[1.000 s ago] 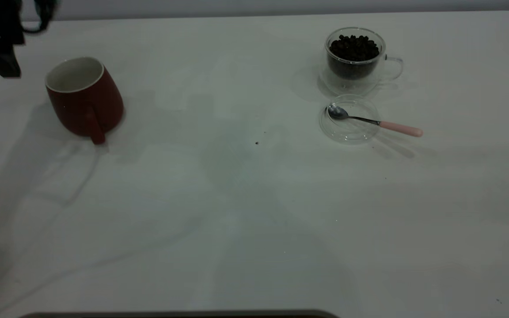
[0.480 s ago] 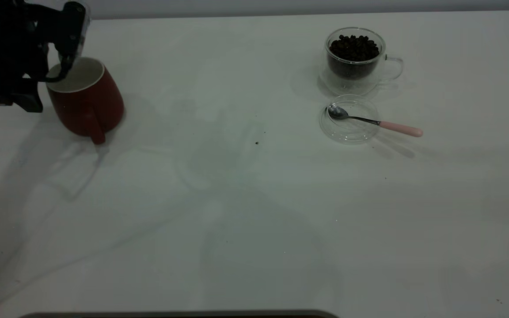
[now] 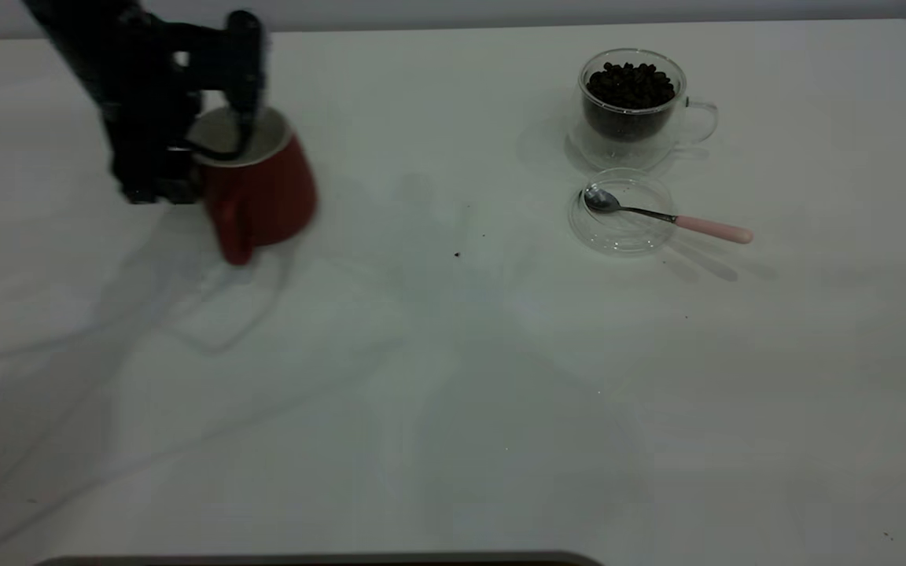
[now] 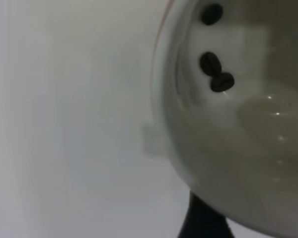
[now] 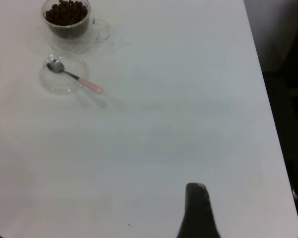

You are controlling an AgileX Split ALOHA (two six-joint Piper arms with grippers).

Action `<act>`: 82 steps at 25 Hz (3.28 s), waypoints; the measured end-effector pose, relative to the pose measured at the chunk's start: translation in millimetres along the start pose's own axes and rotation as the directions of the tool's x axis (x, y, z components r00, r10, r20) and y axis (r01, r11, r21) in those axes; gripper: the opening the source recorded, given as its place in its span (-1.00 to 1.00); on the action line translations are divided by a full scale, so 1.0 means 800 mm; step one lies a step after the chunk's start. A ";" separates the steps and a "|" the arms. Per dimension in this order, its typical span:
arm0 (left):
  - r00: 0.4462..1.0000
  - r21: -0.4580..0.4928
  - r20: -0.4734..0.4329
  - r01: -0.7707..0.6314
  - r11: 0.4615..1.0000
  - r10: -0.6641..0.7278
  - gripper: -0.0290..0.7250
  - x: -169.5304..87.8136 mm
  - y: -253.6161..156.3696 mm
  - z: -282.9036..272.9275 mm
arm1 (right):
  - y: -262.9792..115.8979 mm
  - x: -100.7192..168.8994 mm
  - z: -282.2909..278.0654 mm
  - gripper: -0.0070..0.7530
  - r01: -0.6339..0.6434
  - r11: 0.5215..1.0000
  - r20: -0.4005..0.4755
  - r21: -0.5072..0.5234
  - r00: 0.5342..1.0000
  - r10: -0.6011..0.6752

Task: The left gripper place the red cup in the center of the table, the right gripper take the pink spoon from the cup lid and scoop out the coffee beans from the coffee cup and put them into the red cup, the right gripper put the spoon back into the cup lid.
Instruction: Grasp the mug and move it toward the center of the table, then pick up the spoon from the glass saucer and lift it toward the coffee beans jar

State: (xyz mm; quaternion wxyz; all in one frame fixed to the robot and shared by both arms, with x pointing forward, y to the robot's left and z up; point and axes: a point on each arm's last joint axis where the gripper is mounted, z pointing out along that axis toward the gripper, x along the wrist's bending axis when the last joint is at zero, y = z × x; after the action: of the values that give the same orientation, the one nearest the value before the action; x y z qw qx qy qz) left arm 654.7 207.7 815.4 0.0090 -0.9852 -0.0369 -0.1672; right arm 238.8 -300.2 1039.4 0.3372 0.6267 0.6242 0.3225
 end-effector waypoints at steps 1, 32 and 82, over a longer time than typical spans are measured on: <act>1.000 -0.014 -0.011 0.006 1.000 -0.007 0.63 -0.002 0.010 0.000 | 0.000 0.000 0.000 0.57 0.000 1.000 0.000 0.000 1.000 0.000; 0.502 -0.031 -0.166 0.858 0.513 -0.849 0.63 0.048 -0.098 -0.247 | 0.000 0.000 0.000 0.57 0.000 1.000 0.000 0.000 1.000 0.000; 0.109 -0.378 0.023 0.921 0.092 -0.994 0.63 -0.385 -0.155 -0.424 | 0.000 0.000 0.000 0.57 0.000 1.000 0.000 0.000 1.000 0.000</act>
State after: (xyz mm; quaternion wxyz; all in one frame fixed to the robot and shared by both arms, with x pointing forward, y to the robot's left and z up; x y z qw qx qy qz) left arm 243.5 299.9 1034.5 -0.2476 -0.6755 -0.6474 -0.2515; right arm 238.8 -300.2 1039.4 0.3372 0.6267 0.6242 0.3225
